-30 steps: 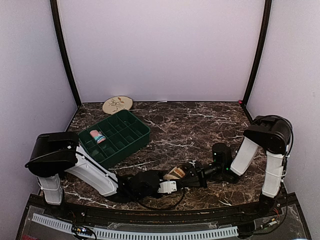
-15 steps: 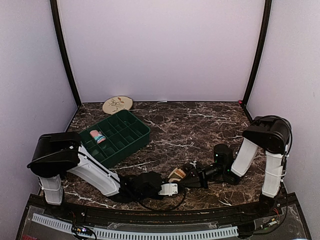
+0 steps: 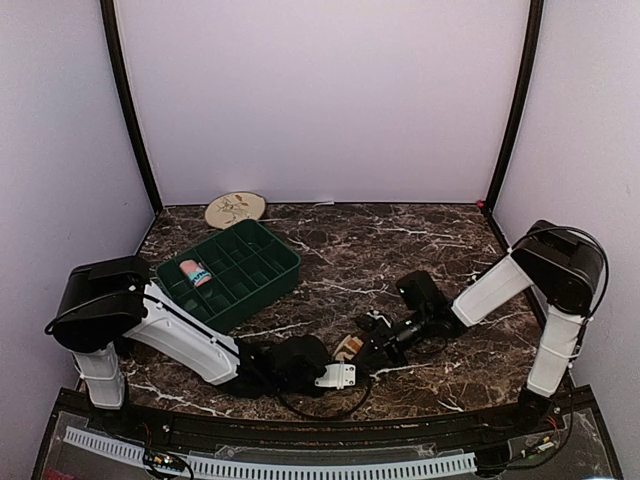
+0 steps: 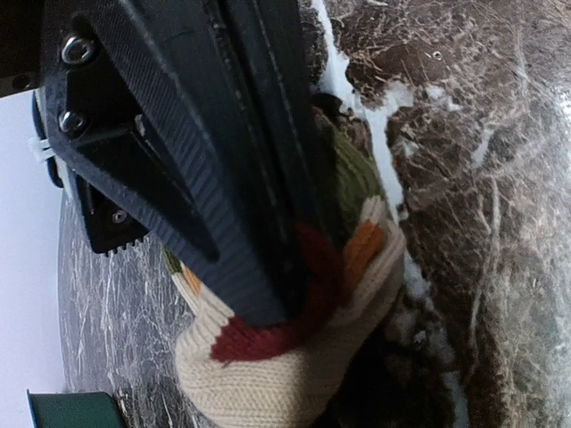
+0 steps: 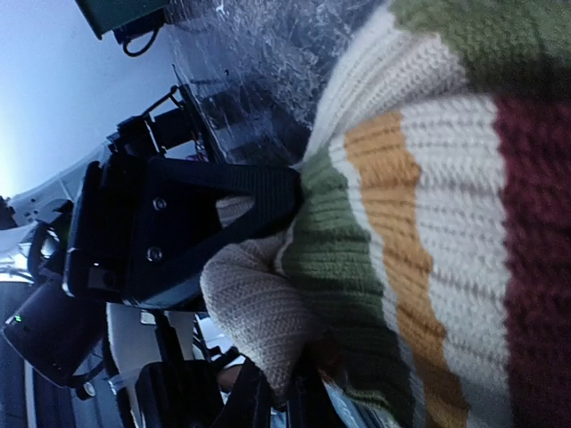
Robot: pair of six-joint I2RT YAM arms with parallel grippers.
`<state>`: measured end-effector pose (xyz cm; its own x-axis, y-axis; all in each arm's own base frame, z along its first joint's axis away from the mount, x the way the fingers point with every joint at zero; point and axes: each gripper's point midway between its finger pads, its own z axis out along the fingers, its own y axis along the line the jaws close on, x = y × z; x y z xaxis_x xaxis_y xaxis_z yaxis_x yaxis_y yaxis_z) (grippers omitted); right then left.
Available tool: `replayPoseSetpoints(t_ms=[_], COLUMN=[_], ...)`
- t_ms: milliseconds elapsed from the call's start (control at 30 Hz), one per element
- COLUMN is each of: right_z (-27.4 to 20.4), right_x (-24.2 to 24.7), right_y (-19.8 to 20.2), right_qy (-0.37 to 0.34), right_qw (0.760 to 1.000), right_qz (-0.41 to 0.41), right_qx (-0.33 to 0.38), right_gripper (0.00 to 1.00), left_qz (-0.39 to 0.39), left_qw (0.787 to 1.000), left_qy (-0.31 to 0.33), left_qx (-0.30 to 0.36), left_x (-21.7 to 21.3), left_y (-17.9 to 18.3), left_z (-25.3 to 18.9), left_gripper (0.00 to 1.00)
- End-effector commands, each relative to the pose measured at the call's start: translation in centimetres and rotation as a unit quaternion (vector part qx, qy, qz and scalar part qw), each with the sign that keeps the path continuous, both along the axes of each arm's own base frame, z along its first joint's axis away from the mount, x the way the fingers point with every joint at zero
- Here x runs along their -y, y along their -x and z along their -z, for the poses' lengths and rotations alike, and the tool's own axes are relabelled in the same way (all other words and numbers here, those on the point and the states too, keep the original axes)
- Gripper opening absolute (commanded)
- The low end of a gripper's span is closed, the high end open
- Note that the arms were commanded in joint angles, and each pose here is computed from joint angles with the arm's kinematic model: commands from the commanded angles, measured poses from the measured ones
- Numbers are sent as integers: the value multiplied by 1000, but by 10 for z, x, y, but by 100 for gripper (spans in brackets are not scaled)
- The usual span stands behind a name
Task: Roll the socks
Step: Roll the sock at the center of the board.
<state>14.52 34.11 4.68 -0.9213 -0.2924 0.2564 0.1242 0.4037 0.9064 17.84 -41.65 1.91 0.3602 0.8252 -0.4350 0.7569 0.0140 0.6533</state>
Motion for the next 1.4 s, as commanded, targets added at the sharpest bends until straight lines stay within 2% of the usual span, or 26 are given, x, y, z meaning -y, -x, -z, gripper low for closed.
replayPoseSetpoints(t_ms=[0, 167, 267, 567, 600, 633, 667, 833, 1067, 1233, 1367], right_z=[34, 38, 36, 22, 18, 16, 14, 18, 22, 19, -4], right_x=[38, 43, 43, 55, 58, 61, 63, 80, 106, 125, 129], right_y=[18, 12, 6, -9, -9, -10, -10, -6, -6, -12, -23], right_qy=[95, 115, 119, 149, 150, 153, 156, 194, 283, 348, 372], right_qw=[993, 988, 985, 969, 967, 965, 963, 949, 903, 850, 793], right_qz=[-49, -49, -48, -16, -9, -4, 2, 16, 30, 44, 61], right_qx=[44, 88, 116, 195, 206, 212, 219, 248, 322, 393, 479], right_gripper=[5, 13, 29, 60, 66, 90, 99, 100, 100, 100, 100], left_qz=[20, 29, 34, 25, 25, 24, 24, 21, 16, 5, -7], left_qw=[991, 983, 977, 968, 968, 967, 966, 960, 951, 941, 928], left_qy=[-107, -135, -148, -159, -160, -160, -160, -162, -156, -150, -154], left_qx=[-74, -123, -147, -193, -194, -198, -201, -225, -265, -304, -339], left_x=[-32, -31, -32, -33, -32, -32, -31, -27, -24, -26, -29], left_y=[21, 33, 39, 46, 47, 46, 46, 47, 50, 50, 49], left_z=[32, 24, 20, 12, 11, 10, 9, 8, 4, 1, 3], left_gripper=[0, 0, 0, 0, 0, 0, 0, 0, 0, 0, 0])
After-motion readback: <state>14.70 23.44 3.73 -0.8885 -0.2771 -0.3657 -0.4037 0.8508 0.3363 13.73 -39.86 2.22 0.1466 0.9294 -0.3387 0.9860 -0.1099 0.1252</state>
